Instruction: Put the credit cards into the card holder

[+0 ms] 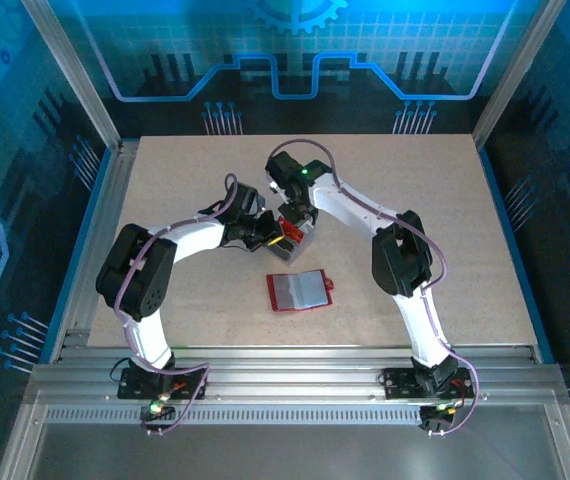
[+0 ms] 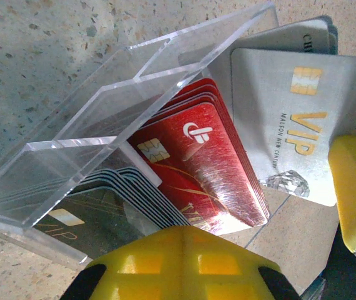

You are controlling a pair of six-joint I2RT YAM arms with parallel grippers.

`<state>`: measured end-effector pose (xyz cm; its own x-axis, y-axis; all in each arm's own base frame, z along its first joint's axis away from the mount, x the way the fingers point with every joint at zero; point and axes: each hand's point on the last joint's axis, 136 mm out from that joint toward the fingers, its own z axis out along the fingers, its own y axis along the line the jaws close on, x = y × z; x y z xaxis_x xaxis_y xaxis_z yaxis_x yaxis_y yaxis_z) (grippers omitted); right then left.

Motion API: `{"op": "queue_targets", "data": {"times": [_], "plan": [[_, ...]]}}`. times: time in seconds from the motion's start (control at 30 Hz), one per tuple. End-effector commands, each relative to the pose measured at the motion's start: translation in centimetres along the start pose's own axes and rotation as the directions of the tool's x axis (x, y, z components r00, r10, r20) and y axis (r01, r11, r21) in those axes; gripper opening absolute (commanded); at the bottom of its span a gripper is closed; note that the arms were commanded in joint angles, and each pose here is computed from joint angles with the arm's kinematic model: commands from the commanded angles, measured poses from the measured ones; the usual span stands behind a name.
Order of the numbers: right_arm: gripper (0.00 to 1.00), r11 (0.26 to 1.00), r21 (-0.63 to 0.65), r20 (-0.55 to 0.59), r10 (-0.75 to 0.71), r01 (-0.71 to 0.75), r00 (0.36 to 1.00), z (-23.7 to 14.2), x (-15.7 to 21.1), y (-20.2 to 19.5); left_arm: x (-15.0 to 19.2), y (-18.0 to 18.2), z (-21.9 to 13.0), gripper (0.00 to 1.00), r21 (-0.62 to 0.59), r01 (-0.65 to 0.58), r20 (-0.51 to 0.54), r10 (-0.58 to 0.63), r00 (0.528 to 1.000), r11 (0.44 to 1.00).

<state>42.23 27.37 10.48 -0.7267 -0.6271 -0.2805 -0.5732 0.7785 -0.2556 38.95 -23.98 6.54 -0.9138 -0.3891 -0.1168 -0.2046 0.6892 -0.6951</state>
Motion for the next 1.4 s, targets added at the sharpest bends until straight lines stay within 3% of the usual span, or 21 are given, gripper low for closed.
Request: {"op": "queue_targets", "data": {"times": [0.0,0.23,0.53,0.8,1.37], "plan": [[0.09,1.000,-0.014,0.036,-0.006,0.007,0.999,-3.0,-0.5,-0.2,2.4,5.0,0.8,0.00,-0.152,0.057,-0.068,-0.068,0.995,0.987],[0.00,0.999,-0.052,0.040,-0.006,0.008,0.999,-3.4,-0.6,0.4,2.4,5.0,0.8,0.00,-0.151,0.057,-0.069,-0.068,0.995,0.987],[0.00,0.990,-0.136,0.047,0.029,-0.022,0.998,-4.5,-0.6,0.7,2.1,3.9,0.1,0.00,-0.118,0.045,-0.066,-0.053,0.996,0.992],[0.00,0.969,-0.230,0.063,0.103,-0.086,0.993,-5.6,-0.6,0.2,0.8,-0.2,-1.9,0.00,0.002,-0.001,-0.059,0.001,0.998,1.000],[0.00,0.940,-0.306,0.028,0.167,-0.151,0.986,-5.1,-0.5,0.0,0.3,-4.1,-4.7,0.00,0.114,-0.058,-0.039,0.063,0.997,0.992]]}}
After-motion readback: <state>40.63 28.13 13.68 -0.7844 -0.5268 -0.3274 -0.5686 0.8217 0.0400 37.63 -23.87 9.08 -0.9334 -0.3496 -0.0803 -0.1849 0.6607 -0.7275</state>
